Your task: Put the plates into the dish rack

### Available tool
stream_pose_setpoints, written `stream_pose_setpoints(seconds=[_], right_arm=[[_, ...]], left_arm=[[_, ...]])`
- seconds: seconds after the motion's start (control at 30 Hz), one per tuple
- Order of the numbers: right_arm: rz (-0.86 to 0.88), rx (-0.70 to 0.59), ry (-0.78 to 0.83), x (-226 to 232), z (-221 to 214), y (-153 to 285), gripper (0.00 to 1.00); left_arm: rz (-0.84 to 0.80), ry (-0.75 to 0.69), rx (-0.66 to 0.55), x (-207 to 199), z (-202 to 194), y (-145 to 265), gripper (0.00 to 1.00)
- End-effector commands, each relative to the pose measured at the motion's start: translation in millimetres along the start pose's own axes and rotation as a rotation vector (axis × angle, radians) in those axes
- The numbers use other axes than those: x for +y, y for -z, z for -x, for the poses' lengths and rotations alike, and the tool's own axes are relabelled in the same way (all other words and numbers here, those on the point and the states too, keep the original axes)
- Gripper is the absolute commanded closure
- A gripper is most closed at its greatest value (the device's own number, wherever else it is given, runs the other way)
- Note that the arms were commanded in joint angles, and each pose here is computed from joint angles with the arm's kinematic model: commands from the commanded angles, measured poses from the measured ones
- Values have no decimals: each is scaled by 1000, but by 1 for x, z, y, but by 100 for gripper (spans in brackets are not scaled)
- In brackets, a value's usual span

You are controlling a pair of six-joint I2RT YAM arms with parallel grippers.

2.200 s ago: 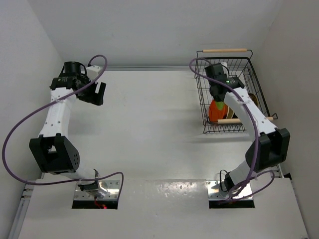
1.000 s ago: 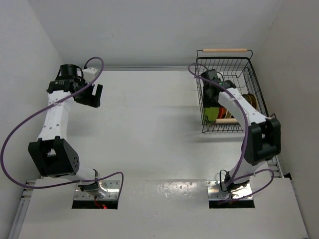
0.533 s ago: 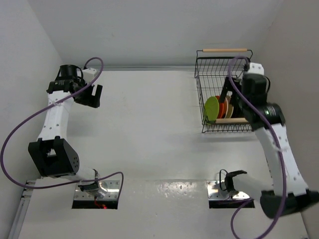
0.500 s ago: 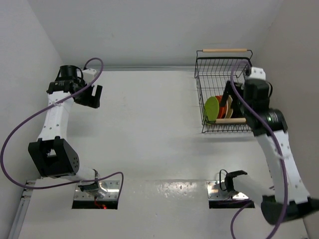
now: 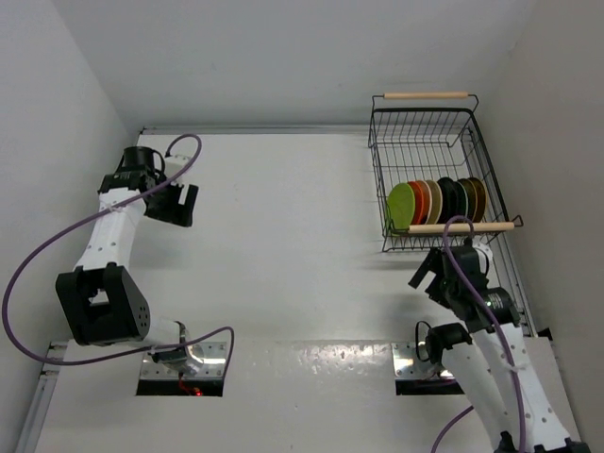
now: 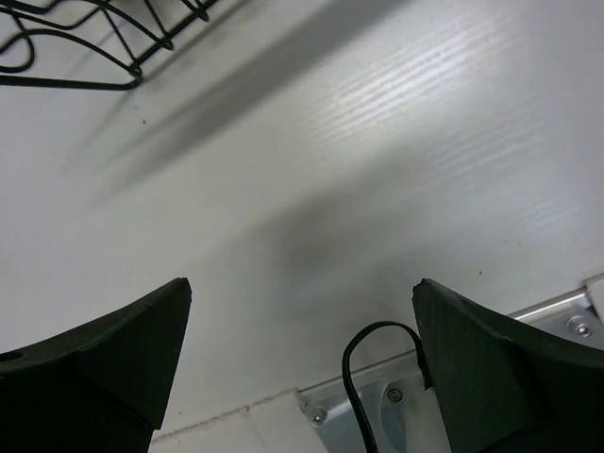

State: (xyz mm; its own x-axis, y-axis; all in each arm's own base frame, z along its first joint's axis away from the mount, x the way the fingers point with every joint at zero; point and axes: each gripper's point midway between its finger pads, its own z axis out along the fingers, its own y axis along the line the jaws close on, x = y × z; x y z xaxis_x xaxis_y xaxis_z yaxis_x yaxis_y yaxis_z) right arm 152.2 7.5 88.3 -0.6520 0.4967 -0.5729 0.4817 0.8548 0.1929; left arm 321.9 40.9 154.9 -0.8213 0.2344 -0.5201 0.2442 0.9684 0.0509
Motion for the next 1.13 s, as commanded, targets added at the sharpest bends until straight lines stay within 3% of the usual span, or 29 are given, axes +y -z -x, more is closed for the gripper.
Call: stream_pose_setpoints(seconds=[0.0,1.1], right_arm=[[27,-48,-171,4,2,0,0],[5,-53,-171,-2,-3,-5,0]], left_arm=[[52,4,-64,8,5,10,14],[27,17,-51,0,-9,1,14]])
